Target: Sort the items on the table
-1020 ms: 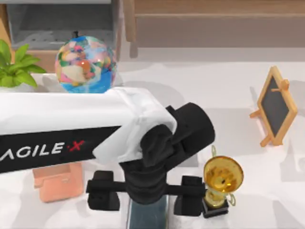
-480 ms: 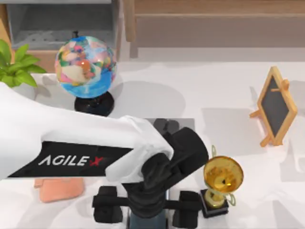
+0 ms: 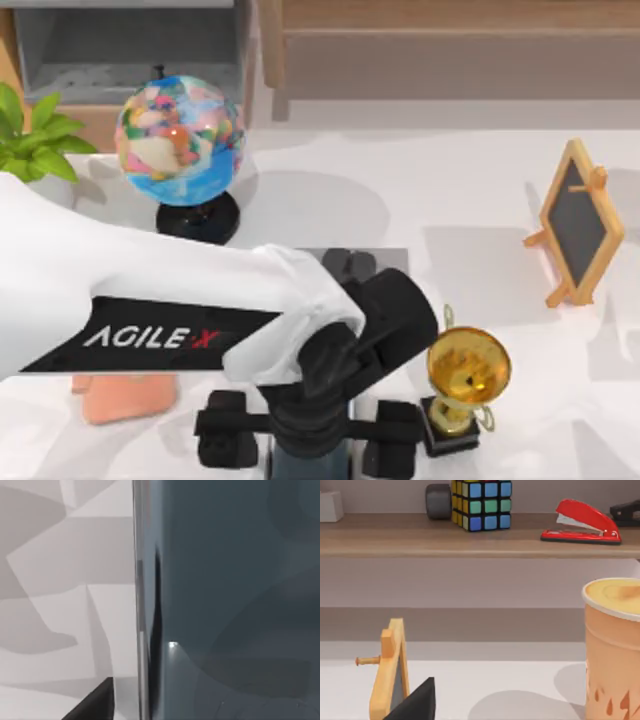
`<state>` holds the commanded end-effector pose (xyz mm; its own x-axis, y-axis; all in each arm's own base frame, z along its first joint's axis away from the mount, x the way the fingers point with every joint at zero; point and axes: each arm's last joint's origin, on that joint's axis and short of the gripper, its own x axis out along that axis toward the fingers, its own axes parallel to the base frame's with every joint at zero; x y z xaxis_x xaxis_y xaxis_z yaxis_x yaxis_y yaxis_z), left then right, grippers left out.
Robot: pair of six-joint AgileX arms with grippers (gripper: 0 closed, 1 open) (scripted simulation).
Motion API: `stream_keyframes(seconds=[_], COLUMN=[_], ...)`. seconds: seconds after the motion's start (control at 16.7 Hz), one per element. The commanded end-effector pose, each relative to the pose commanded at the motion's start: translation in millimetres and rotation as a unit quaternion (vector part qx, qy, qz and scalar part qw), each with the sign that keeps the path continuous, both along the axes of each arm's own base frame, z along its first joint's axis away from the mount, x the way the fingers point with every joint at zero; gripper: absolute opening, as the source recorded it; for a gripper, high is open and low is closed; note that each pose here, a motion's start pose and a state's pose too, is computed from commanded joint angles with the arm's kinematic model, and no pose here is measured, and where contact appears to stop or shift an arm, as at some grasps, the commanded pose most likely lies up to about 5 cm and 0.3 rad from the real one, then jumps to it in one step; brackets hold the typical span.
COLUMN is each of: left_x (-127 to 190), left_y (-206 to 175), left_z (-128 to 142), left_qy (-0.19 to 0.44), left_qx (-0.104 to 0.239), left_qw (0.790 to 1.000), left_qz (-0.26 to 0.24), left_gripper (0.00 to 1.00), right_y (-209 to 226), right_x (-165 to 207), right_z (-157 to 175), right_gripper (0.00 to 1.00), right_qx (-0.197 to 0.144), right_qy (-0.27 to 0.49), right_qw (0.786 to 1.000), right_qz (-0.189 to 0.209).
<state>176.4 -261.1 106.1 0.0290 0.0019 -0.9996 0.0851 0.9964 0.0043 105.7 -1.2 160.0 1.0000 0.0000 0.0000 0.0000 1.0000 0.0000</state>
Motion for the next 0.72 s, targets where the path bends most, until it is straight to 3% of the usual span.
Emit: stream_keyframes(seconds=[0.72], left_x=[0.0], left_y=[0.0], left_z=[0.0], left_qy=[0.000], left_qx=[0.000], left_qw=[1.000], left_qz=[0.000], left_gripper=[0.02], right_y=[0.0], right_x=[0.0], right_z=[0.0], right_gripper=[1.00], right_qx=[0.000], right_qy=[0.000], right_qw=[1.000], right_qz=[0.000])
